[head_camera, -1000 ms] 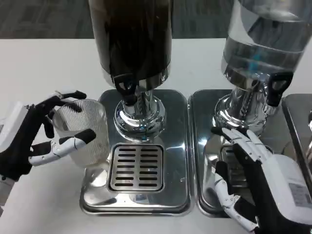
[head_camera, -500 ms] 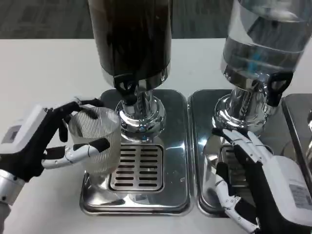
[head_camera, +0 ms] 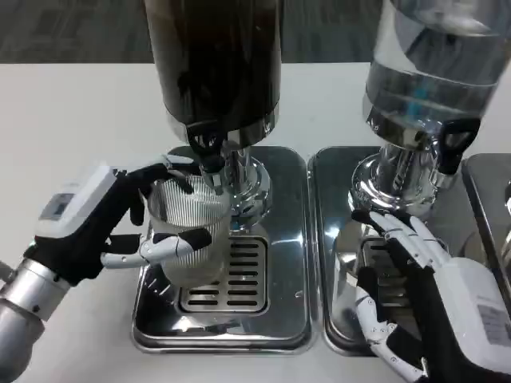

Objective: Grasp the cup under the faucet to collect the drink, then remove the cup.

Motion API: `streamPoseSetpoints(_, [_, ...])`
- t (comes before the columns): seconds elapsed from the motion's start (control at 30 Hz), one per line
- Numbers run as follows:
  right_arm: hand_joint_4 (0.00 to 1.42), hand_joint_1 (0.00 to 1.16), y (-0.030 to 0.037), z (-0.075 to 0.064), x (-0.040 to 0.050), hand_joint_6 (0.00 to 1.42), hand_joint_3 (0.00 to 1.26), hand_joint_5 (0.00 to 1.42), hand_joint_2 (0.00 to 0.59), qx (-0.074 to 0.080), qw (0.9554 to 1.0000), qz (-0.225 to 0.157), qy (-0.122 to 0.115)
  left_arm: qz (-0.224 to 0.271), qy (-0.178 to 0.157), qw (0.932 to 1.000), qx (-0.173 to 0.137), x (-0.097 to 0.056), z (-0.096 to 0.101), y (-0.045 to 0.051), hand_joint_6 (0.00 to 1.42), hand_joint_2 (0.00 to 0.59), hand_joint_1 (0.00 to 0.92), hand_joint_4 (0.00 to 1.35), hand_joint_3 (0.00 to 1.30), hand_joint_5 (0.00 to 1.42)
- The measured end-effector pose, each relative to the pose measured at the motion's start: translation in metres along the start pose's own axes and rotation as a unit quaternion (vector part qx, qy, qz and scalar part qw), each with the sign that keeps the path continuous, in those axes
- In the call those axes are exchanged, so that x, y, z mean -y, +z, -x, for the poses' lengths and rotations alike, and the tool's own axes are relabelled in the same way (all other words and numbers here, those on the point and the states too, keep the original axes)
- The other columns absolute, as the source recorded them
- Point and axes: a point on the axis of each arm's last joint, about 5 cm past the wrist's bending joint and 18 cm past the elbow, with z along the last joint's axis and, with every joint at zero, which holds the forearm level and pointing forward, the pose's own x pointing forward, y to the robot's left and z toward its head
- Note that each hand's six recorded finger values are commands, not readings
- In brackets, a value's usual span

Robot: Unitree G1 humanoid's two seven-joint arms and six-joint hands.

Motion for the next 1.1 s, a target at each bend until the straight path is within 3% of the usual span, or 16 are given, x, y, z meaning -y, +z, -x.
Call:
streamPoseSetpoints(0.67, [0.16, 0.54, 0.0038, 0.005, -0.0034, 0.18, 0.21, 0.09, 0.586, -0.01, 0.9999, -0.004, -0.006, 0.001, -0.025, 0.9997, 0.006, 0.012, -0.013, 0.0039, 1.03, 0.196, 0.353, 0.53, 0.43, 0.84])
streamPoseSetpoints(1.1, [0.16, 0.54, 0.0052, 0.005, -0.0039, 0.18, 0.21, 0.09, 0.586, -0.012, 0.9999, -0.006, -0.005, 0.001, -0.031, 0.9995, 0.009, 0.014, -0.015, 0.0047, 0.85, 0.166, 0.267, 0.47, 0.38, 0.73])
